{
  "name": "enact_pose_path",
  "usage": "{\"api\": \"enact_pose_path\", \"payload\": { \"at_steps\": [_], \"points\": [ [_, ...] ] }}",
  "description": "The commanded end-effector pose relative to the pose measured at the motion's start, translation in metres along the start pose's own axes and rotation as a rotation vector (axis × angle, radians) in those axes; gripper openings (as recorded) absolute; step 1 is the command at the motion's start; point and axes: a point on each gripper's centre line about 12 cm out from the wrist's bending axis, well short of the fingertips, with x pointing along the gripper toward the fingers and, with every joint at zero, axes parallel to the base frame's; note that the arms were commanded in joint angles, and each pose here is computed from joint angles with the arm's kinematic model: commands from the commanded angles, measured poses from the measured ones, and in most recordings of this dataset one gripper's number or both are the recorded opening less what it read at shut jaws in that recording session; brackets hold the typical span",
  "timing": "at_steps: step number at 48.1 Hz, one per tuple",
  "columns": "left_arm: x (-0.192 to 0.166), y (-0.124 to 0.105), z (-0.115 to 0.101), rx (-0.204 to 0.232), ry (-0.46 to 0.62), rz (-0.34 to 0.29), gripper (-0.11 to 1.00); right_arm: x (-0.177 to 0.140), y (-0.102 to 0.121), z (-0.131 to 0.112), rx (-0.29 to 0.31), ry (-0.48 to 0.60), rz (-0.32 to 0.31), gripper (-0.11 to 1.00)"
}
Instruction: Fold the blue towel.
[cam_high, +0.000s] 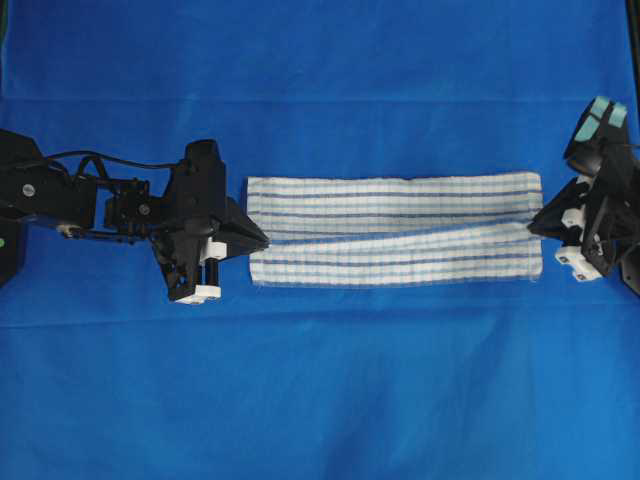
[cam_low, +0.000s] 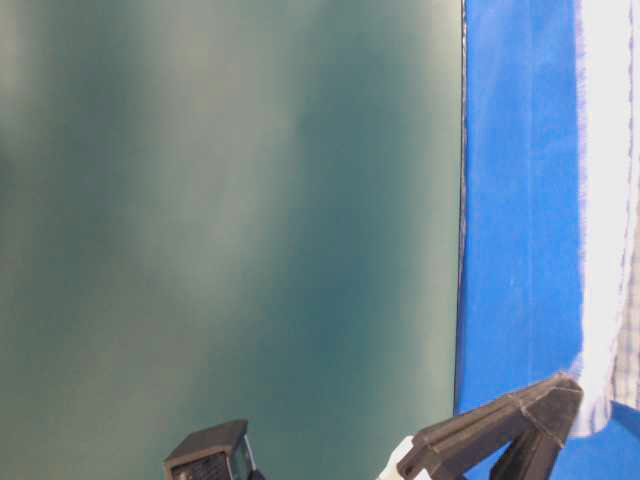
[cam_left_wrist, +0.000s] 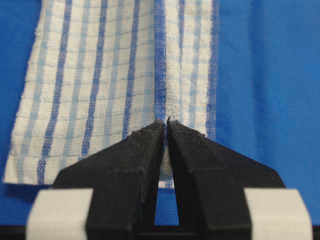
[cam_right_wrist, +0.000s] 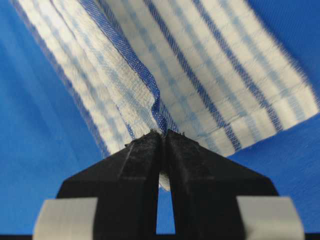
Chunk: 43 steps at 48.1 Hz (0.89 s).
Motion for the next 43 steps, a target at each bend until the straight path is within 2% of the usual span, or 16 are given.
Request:
{"api": "enact_pose_path", "payload": {
  "at_steps": [1,26,30,32,34,37,39,41,43],
  "points": [
    [0.001,-0.004,0.008,0.001,-0.022,-0.009,0.04,0.002,0.004,0.001,-0.006,0.008,0.007,0.06],
    [0.011,0.007,0.004,-0.017,0.001,0.017,0.04,0.011,0.007,0.003,-0.013,0.02,0.003,0.07],
    [0.01,0.011,0.006,-0.024,-0.004,0.026,0.07,0.012,0.007,0.005,-0.014,0.008,0.007,0.08],
    [0.01,0.014,0.007,-0.03,-0.007,0.033,0.11,0.012,0.008,0.006,-0.019,0.0,0.011,0.16],
    [0.01,0.017,0.008,-0.035,-0.009,0.04,0.16,0.011,0.008,0.007,-0.027,-0.009,0.012,0.29],
    [0.009,0.023,0.011,-0.045,-0.017,0.054,0.27,0.01,0.008,0.01,-0.052,-0.02,0.009,0.47],
    [0.009,0.027,0.012,-0.044,-0.019,0.062,0.38,0.008,0.008,0.012,-0.063,-0.03,0.006,0.58],
    [0.009,0.03,0.014,-0.045,-0.023,0.069,0.5,0.007,0.007,0.015,-0.07,-0.045,0.002,0.65],
    [0.009,0.034,0.016,-0.045,-0.026,0.077,0.6,0.005,0.005,0.019,-0.067,-0.065,-0.005,0.66]
  ]
}}
